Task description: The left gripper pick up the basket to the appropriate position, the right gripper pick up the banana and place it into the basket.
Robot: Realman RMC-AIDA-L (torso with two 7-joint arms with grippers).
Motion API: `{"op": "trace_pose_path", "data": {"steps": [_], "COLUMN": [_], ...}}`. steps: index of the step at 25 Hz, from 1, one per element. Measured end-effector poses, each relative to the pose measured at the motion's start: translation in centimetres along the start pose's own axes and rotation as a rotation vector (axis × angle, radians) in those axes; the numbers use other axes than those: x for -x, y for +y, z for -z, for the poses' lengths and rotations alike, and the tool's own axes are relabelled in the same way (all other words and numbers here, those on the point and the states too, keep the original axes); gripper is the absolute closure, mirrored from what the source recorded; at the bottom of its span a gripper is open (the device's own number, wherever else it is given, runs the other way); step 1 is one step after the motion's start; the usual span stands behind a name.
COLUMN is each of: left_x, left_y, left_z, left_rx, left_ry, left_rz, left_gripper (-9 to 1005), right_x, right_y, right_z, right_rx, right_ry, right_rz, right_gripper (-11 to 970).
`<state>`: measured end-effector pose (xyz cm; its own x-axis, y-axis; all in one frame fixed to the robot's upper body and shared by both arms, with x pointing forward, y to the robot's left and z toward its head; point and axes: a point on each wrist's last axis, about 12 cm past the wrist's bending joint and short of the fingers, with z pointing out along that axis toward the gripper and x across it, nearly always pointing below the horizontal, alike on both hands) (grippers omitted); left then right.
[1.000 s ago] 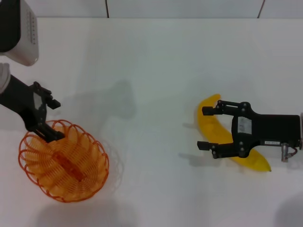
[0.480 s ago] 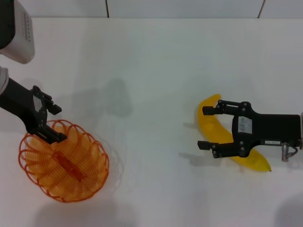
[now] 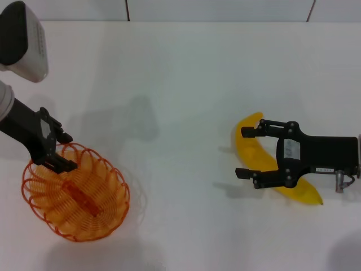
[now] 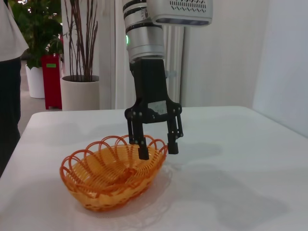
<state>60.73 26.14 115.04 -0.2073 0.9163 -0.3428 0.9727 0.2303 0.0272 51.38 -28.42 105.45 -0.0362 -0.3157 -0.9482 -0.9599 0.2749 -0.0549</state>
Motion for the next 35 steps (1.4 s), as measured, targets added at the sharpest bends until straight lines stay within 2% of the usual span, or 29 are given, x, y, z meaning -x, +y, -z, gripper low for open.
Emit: {"op": "trace_pose_path", "data": {"steps": [1,7,9,15,26,31,35], "left_x": [0.1,0.5,0.7,1.0,1.1,1.2,0.9], "left_y": [0.0,0.2,0.2,-0.1,-0.1,-0.2,-0.7], "left_z": [0.0,0.0,-0.1,-0.6,-0.6,-0.2,1.6], "left_rx": [0.001,0.017,0.017,0.011,0.011,0.005,0.018], "left_ry": [0.000,-0.001,0.013,0.055,0.059,0.048,-0.013], "left_rz": [-0.001,0.005,0.004,-0.018,-0.022,-0.023,0.001], "left_gripper": [338,336,443,667,881,911,918], "right_x": [0.0,0.0,0.0,0.0,-0.1,-0.2,-0.4], "right_y": [0.0,0.0,0.0,0.0,0.1,0.2,0.3], "right_z": [0.0,0.0,0.0,0.0,0.1,0.3,0.6], "right_rx": [0.000,0.000,0.000,0.000,-0.002,-0.008,-0.023], "right_ry": [0.000,0.000,0.000,0.000,0.001,0.003,0.001], "right_rz": [0.000,-0.008,-0.008,-0.008,-0.013,-0.015,-0.020], "right_gripper": [102,101,101,101,102,102,101]}}
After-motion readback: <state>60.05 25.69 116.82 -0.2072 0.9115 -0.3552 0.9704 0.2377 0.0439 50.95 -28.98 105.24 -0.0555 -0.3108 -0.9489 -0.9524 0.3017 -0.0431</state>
